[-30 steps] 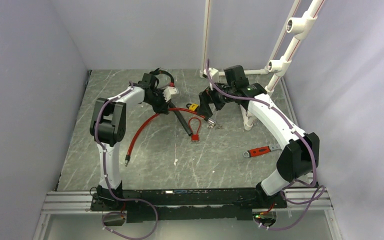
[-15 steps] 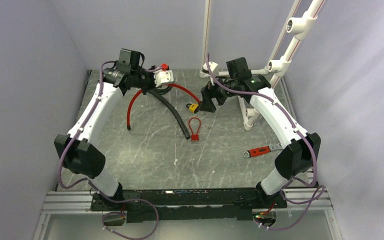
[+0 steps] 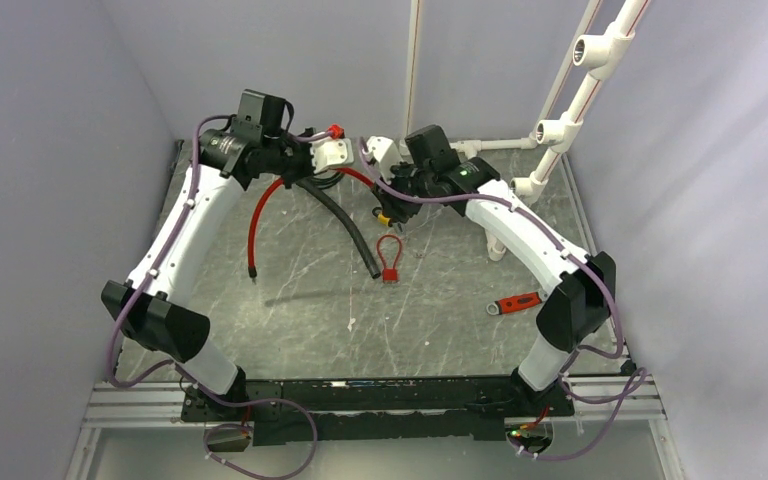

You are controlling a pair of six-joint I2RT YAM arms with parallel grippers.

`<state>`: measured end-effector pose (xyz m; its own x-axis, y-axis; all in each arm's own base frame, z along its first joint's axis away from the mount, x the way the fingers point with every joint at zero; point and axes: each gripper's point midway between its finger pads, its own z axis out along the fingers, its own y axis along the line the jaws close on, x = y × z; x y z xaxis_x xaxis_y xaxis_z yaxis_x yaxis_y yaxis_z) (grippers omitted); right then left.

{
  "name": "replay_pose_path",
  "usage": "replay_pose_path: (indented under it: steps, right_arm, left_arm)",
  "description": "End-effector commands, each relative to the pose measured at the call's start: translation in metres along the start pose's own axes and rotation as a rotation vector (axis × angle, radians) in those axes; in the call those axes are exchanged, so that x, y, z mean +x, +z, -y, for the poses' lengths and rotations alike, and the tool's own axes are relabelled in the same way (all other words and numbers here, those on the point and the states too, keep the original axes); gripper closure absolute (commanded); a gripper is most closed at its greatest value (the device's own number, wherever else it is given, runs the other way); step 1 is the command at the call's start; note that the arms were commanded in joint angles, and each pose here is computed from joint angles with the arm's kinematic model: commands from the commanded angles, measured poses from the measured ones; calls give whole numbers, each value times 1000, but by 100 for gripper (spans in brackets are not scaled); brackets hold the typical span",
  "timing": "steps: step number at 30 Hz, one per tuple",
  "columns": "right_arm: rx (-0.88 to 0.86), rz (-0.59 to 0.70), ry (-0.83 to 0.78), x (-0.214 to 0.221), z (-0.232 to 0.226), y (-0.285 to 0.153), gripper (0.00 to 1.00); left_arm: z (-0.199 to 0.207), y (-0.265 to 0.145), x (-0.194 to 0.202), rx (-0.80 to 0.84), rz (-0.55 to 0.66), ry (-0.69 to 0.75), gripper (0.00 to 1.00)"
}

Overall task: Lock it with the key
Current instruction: Pick up the lock from the center of the board.

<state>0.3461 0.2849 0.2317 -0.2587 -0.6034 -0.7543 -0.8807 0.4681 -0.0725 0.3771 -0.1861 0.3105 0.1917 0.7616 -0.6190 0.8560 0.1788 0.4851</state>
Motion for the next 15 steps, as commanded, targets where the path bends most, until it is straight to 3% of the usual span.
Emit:
replay_pose_path:
  steps: [1, 5, 9, 11, 15]
  right_arm:
    - [123, -2, -38, -10, 22, 1, 57]
    - [131, 43, -28, -24, 26, 6, 52]
    - [145, 77, -42, -29, 30, 8, 78]
    - [145, 73, -35, -31, 31, 11, 100]
    - [143, 179, 44, -50, 38, 0, 100]
  left_arm:
    - [-13, -29, -30, -88, 62, 11, 100]
    - [-8, -29, -31, -82, 67, 5, 100]
    - [-4, -30, -33, -78, 85, -9, 100]
    - [-2, -29, -34, -68, 94, -22, 100]
    - [-13, -28, -35, -140, 113, -150, 100]
